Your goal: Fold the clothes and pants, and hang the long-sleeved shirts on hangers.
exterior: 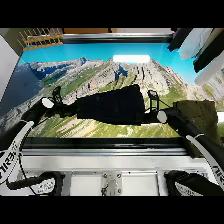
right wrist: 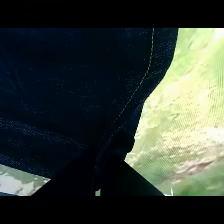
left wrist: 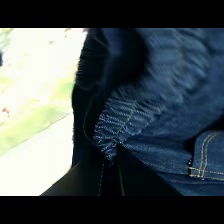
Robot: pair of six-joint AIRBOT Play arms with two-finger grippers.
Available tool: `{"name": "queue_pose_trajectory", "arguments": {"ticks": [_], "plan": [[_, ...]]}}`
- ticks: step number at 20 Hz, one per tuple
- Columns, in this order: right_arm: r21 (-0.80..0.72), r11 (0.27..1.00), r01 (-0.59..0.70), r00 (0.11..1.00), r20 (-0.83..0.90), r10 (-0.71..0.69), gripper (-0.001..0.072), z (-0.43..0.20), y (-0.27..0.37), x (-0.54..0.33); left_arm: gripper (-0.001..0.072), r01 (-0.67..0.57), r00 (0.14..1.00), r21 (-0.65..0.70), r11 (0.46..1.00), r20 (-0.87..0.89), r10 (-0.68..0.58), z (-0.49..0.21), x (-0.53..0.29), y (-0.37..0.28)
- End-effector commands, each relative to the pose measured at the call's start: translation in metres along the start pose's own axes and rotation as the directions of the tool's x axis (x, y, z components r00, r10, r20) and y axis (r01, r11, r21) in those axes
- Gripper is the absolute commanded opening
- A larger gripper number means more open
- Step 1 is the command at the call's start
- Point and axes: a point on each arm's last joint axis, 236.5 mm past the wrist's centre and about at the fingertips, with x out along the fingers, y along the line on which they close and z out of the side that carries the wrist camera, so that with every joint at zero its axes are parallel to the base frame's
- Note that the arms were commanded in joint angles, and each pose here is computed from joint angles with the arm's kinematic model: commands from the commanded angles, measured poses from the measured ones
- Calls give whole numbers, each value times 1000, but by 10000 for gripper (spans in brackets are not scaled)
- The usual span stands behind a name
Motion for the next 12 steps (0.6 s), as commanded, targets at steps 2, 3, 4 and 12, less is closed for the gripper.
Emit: {"name": "queue_pose_trajectory", "arguments": {"ticks": [2,3,4,12], "plan": [[61,998,-14,998,-53,17,16,-25,5,21,22,-23,1000,-19,1000,0,23,-12,9,15],[75,997,-19,998,-61,24,16,-27,6,22,22,-25,1000,-20,999,-1,25,-13,10,16],[83,996,-24,998,-64,29,17,-27,7,23,23,-26,1000,-21,999,-5,26,-14,10,16],[70,990,-122,993,18,121,603,3,22,-27,448,58,992,103,993,105,-69,28,-48,-36]]}}
